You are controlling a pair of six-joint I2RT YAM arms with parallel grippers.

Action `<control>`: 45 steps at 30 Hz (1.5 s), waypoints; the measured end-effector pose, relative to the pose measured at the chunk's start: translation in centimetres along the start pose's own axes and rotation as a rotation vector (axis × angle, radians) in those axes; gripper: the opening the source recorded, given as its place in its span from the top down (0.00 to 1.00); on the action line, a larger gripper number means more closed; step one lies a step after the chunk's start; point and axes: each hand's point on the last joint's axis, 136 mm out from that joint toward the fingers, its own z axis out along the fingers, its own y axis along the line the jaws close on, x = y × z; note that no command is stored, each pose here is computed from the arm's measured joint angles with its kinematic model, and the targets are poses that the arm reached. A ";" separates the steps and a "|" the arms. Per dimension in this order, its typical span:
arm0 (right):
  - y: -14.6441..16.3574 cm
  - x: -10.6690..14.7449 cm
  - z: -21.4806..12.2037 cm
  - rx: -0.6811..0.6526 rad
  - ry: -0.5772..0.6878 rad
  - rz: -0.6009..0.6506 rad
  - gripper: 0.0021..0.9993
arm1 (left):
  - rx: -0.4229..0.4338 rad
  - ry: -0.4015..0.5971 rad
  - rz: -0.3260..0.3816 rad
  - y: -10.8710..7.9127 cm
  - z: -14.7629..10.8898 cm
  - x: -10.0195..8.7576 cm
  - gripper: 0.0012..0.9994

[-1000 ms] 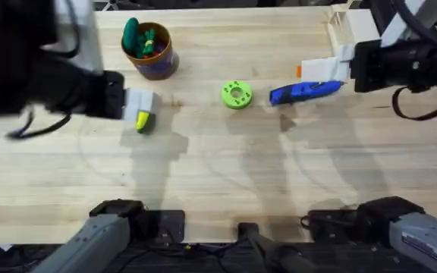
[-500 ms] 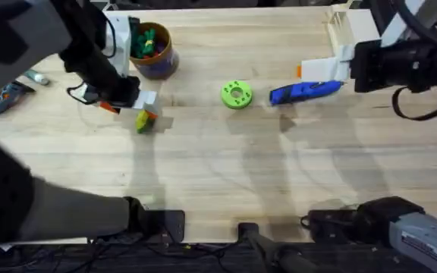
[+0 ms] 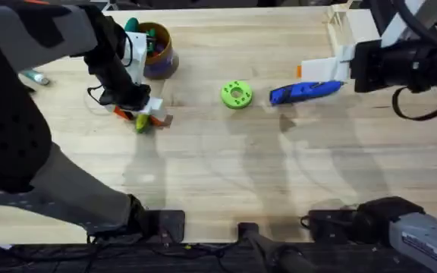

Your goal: Pick up the gripper from the table and insert it into the empty holder that is missing its gripper. Then pick up a screw, insert it into the mounting hole, and use the screwdriver to tighten it. Finally, clean up the table by picking up the vegetable and placing it into the bucket.

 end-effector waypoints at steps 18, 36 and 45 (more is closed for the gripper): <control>0.0 0.0 0.0 0.000 0.001 0.000 0.01 | 0.035 0.012 -0.002 -0.6 -0.6 0.2 0.97; 0.0 0.0 0.0 0.000 0.001 0.000 0.01 | -0.102 -0.634 -0.141 1.4 -24.6 -7.2 0.97; 0.0 0.0 0.0 0.000 0.000 0.000 0.01 | -0.065 -0.654 -0.135 -0.3 -21.8 -13.3 0.97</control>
